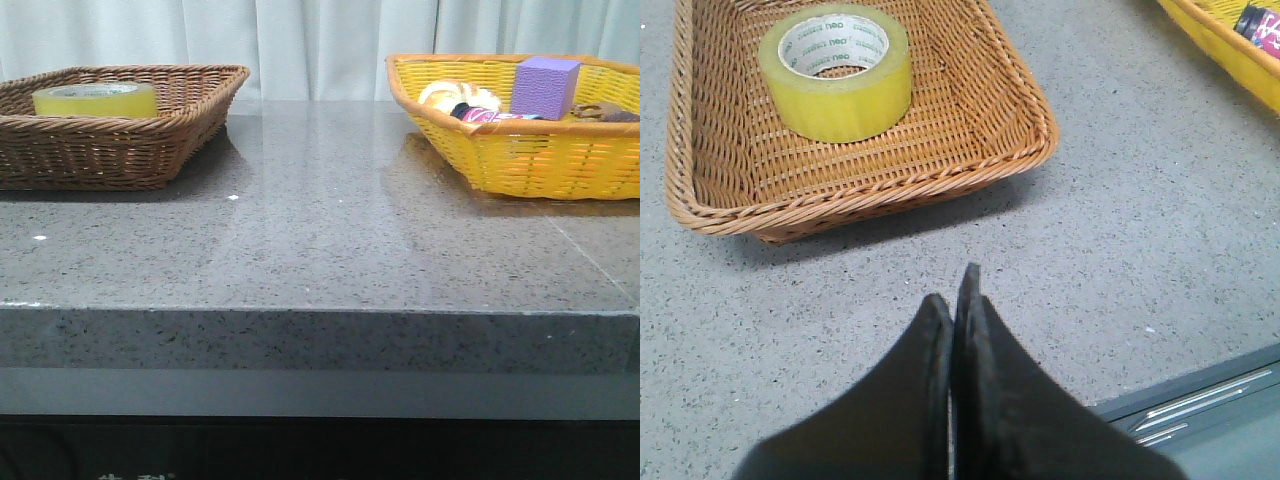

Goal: Transfer tape with both arms

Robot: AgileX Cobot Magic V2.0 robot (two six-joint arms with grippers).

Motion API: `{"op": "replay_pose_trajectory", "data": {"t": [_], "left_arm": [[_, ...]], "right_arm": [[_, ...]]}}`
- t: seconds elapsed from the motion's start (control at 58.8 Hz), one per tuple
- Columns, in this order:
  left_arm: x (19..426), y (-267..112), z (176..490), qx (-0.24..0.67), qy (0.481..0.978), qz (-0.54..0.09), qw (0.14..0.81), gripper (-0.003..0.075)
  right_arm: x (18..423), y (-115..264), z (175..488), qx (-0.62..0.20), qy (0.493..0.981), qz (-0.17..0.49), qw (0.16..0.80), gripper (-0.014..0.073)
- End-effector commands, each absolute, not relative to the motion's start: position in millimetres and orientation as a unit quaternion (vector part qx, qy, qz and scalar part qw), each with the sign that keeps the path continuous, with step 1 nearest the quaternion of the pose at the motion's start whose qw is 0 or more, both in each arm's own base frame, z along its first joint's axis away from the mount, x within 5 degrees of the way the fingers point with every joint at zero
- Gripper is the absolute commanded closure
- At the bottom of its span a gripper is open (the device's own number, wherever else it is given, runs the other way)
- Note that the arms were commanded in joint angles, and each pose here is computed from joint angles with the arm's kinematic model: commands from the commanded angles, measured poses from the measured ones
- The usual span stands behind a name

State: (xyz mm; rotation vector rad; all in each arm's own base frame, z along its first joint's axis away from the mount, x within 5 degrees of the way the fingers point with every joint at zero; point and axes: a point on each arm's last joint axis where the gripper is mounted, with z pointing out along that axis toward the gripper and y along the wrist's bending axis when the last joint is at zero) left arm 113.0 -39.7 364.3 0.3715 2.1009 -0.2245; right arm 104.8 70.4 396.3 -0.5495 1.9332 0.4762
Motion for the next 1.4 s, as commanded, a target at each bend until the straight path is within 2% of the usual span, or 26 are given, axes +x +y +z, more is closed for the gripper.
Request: {"op": "replay_pose_trajectory", "data": {"t": [0.0,0.374,0.528,0.834,1.14,1.378], "left_arm": [[114.0,-41.4,378.0,0.147,0.837,-0.104,0.517,0.074],[113.6,-41.5,377.5,0.148,0.835,-0.105,0.519,0.074],[95.5,-31.5,371.2,0.14,0.816,-0.088,0.554,0.074],[57.1,-12.0,311.7,0.073,0.717,-0.063,0.69,0.074],[54.9,-9.6,251.1,0.059,0.694,-0.058,0.715,0.074],[52.5,-8.1,226.4,0.036,0.687,-0.073,0.722,0.074]], "right_arm": [[105.4,70.0,408.8,-0.22,0.782,0.205,0.547,0.0664],[105.4,70.0,408.8,-0.22,0.782,0.205,0.547,0.0664],[105.4,70.0,408.8,-0.22,0.782,0.205,0.547,0.0664],[105.4,70.0,408.8,-0.22,0.782,0.205,0.547,0.0664],[105.4,70.0,408.8,-0.22,0.782,0.205,0.547,0.0664],[105.4,70.0,408.8,-0.22,0.782,0.205,0.547,0.0664]]}}
